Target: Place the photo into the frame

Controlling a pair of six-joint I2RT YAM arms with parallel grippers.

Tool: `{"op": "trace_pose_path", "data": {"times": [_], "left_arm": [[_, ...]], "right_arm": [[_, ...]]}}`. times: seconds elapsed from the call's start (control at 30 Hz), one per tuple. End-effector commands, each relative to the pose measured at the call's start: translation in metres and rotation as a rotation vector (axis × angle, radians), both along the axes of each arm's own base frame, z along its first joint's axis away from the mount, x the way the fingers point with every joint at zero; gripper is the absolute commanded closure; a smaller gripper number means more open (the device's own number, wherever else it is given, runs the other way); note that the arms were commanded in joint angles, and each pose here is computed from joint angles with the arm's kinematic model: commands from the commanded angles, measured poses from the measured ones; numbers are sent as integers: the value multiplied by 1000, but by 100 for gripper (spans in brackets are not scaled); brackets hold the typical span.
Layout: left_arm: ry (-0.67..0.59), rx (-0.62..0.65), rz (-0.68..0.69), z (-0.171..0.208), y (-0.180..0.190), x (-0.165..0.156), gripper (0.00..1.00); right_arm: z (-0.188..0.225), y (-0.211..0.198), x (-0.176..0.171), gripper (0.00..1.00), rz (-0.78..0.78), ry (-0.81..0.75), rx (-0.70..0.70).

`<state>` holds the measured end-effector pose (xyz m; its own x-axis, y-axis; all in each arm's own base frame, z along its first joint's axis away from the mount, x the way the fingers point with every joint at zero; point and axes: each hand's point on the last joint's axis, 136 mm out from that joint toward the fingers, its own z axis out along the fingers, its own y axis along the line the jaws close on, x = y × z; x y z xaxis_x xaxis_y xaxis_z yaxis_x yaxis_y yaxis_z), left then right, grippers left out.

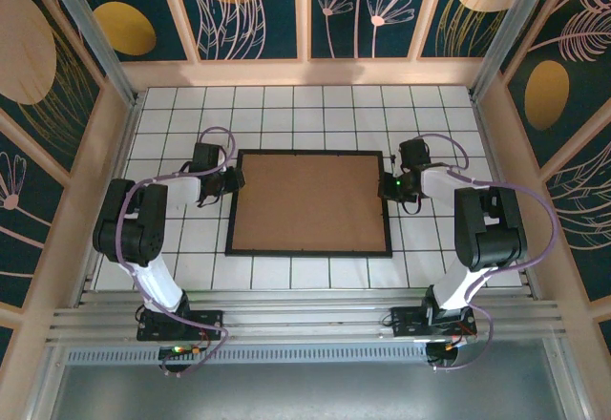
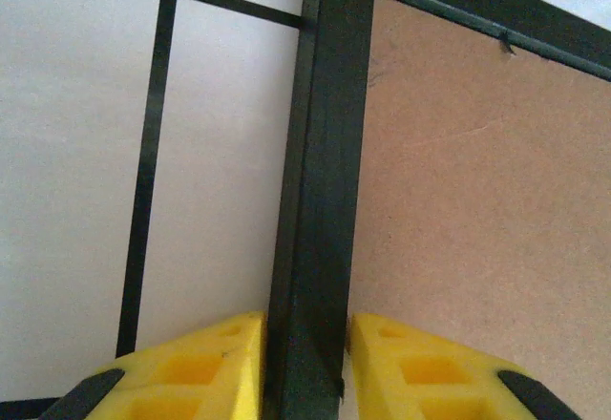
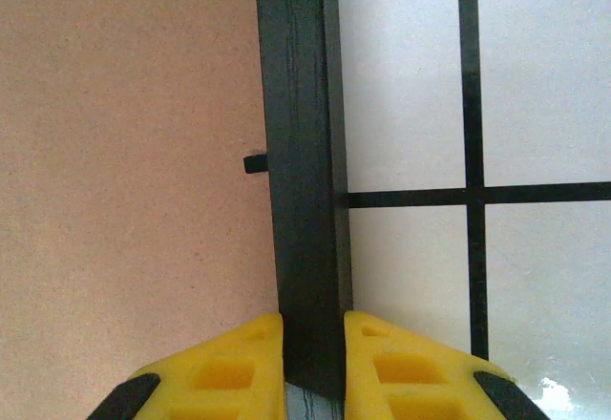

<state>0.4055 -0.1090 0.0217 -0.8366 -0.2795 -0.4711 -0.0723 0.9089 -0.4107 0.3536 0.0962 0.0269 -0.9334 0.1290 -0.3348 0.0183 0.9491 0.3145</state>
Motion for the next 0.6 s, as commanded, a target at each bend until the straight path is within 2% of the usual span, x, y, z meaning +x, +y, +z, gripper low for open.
{"op": "trace_pose_path", "data": {"times": [0.0,0.2,0.37,0.57], "left_arm": [[32,-16,-32,-8,-4,-11,69],[-36,34,37,10,10,-2,70],[-93,56,84,29,18,4,65],[-68,60,78,21,18,0,69]], "right_arm": [[1,-1,8,81,2,-23,-27],[0,-1,8,82,3,-19,-27],[-1,-1,7,82,4,-18,-27],[0,-1,6,82,4,-20,-26]]}}
